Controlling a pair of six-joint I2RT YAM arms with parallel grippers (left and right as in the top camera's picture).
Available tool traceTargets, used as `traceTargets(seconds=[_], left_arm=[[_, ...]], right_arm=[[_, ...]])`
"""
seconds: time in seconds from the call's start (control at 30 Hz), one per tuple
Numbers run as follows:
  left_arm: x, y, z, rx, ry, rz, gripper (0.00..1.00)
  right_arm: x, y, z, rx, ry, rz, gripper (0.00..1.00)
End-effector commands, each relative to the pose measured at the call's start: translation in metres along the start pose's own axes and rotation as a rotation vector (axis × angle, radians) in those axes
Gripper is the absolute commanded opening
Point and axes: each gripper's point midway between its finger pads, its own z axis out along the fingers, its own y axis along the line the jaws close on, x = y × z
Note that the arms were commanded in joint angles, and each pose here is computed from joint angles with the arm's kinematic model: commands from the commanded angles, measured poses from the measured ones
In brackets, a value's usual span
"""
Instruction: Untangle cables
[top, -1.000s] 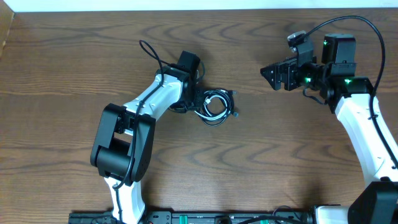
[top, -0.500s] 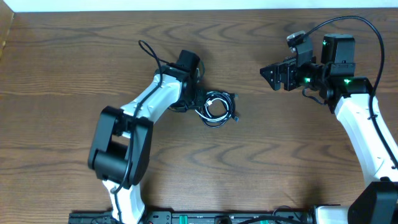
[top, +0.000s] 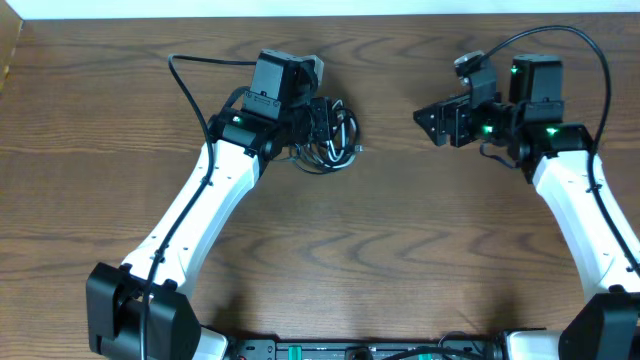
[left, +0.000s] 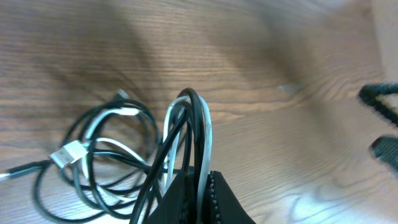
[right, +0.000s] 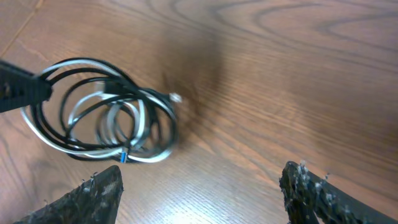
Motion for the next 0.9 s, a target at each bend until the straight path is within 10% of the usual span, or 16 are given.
traceTargets(seconds=[0.0, 0.37, 0.87], left_arm=[[-0.013, -0.03, -0.012, 0.122, -0.032, -0.067, 0.08], [-0.048, -0.064, -0.023, 0.304, -0.115, -0.336, 0.07], [-0.059, -0.094, -0.036, 0.463, -0.12, -0.297, 0.07]], right_arm=[[-0.002, 0.014, 0.005, -0.025, 0.005, -0.014, 0.77], [0.006, 0.028, 0.022, -0.021, 0.044, 0.072, 0.59], [0.002, 0.053, 0.057, -0.079, 0.031, 0.183, 0.3]])
